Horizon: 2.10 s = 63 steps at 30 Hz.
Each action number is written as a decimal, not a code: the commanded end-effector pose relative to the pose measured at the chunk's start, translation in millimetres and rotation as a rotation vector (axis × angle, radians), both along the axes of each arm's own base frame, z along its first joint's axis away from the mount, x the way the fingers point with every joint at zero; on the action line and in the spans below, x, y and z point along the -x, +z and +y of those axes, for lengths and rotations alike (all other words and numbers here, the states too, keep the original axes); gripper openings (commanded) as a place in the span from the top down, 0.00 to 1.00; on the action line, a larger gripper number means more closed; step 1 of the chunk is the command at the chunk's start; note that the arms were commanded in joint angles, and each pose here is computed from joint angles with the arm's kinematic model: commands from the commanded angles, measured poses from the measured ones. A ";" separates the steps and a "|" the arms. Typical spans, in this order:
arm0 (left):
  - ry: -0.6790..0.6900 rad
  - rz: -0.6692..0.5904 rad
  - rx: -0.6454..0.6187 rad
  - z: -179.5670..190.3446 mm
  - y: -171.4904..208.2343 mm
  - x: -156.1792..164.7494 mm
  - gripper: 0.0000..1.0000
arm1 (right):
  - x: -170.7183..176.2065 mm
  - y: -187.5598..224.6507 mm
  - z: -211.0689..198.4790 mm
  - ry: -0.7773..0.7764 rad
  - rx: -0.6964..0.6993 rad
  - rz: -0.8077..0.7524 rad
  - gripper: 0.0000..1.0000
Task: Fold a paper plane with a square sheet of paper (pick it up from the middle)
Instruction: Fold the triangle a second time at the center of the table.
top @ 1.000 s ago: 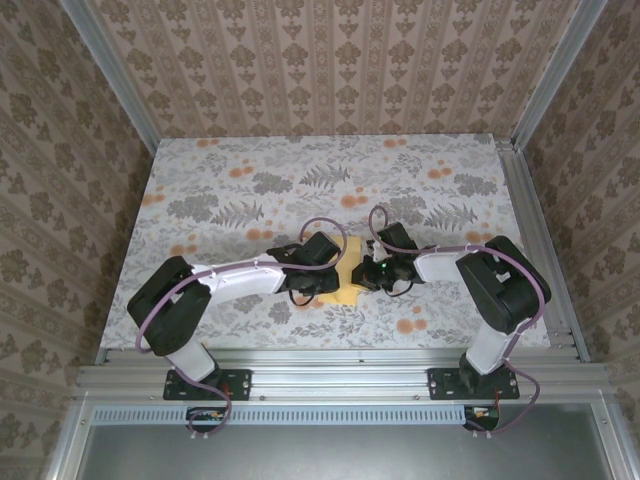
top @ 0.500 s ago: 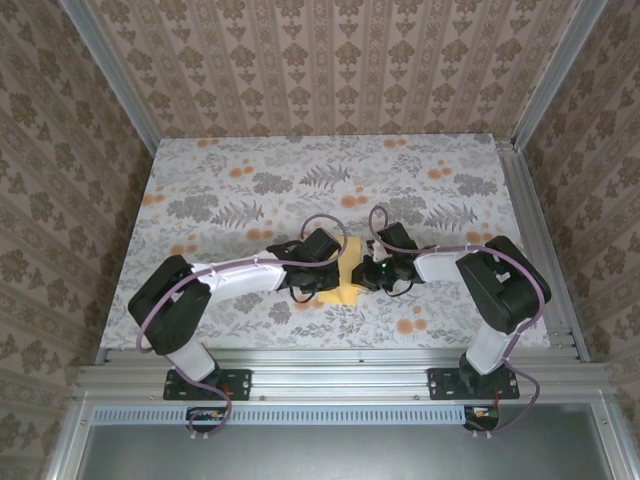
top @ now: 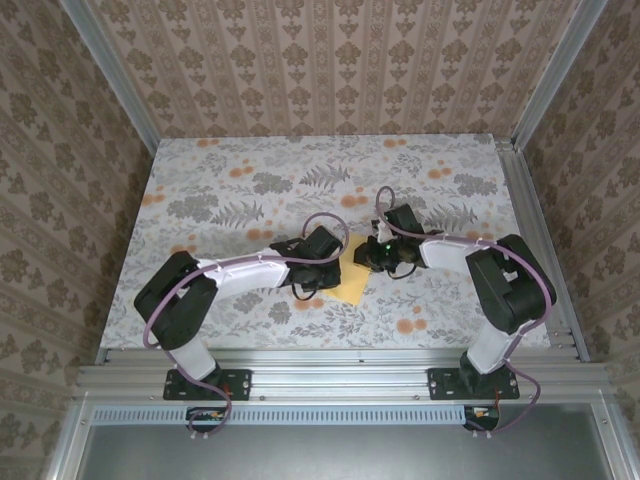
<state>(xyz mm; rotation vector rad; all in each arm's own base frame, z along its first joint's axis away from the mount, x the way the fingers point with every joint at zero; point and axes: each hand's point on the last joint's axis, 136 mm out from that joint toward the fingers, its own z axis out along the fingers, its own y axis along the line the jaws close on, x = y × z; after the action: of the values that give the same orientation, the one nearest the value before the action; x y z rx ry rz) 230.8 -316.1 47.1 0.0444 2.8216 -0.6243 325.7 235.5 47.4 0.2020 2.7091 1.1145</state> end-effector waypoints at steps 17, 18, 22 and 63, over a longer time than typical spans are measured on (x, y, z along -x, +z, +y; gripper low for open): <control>-0.019 -0.004 0.004 -15.8 5.3 -12.1 0.90 | 4.2 -42.7 -26.0 0.045 0.177 0.088 0.84; -0.020 -0.002 0.009 -18.8 5.2 -13.5 0.90 | 5.3 -44.1 -26.2 0.045 0.177 0.091 0.84; -0.027 0.012 0.022 -28.1 2.3 -16.7 0.90 | 8.6 -47.2 -27.0 0.045 0.175 0.097 0.85; -0.012 0.029 0.045 -60.7 -15.2 -37.5 0.89 | 20.2 -53.1 -25.3 0.041 0.135 0.112 0.86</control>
<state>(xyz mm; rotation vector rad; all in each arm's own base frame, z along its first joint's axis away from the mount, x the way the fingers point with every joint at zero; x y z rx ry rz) 264.6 -371.2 31.1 0.0583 2.8380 -0.6752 324.7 218.9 13.0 0.1450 2.8002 0.9935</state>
